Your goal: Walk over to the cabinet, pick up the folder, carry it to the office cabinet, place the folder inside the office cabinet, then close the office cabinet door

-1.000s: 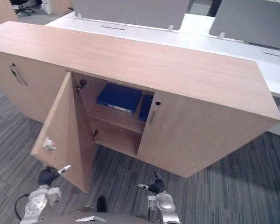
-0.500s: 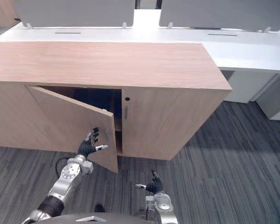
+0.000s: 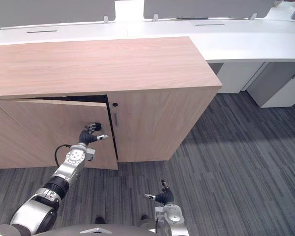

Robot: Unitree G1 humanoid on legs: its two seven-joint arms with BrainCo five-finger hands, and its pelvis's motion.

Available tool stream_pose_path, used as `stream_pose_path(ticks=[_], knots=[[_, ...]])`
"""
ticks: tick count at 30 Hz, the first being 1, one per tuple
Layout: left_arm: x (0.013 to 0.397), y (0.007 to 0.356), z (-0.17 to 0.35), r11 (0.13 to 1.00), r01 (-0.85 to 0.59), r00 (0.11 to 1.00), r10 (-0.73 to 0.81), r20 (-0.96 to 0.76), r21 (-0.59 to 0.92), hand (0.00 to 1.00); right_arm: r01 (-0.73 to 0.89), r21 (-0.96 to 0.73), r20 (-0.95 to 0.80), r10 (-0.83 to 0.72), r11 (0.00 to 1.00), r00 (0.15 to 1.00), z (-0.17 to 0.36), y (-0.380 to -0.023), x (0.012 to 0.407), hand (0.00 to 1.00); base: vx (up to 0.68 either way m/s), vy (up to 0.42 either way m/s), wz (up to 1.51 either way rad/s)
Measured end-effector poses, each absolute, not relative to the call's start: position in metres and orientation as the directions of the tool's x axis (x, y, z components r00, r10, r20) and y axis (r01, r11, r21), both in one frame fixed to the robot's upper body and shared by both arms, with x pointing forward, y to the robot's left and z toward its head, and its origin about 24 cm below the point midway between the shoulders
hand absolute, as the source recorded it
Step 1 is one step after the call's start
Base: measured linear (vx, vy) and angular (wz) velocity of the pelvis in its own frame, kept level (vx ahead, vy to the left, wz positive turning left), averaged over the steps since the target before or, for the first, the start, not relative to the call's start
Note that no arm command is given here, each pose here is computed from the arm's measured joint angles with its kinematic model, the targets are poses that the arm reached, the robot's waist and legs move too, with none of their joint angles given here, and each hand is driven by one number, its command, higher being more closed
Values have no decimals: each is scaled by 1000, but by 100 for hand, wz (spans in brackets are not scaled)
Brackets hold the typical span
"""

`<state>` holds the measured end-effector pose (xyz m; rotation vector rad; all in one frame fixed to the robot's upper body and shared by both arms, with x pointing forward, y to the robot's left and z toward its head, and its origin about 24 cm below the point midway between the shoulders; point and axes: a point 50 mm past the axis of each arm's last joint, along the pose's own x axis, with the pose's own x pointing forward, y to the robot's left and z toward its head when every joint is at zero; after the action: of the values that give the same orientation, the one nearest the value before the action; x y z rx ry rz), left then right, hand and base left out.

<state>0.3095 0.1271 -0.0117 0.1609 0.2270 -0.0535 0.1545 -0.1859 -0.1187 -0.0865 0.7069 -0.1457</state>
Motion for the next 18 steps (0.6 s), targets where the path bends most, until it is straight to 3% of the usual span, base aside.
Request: stream_pose_path(ticks=[6, 18], knots=[[304, 116, -14, 988, 96, 972, -67, -226, 122, 0, 152, -100, -649, -180, 983, 739, -121, -186, 151, 0, -21, -7, 15], [217, 127, -74, 983, 166, 901, -121, -417, 73, 0, 292, -88, -671, -273, 952, 689, -127, -197, 138, 0, 20, -14, 17]])
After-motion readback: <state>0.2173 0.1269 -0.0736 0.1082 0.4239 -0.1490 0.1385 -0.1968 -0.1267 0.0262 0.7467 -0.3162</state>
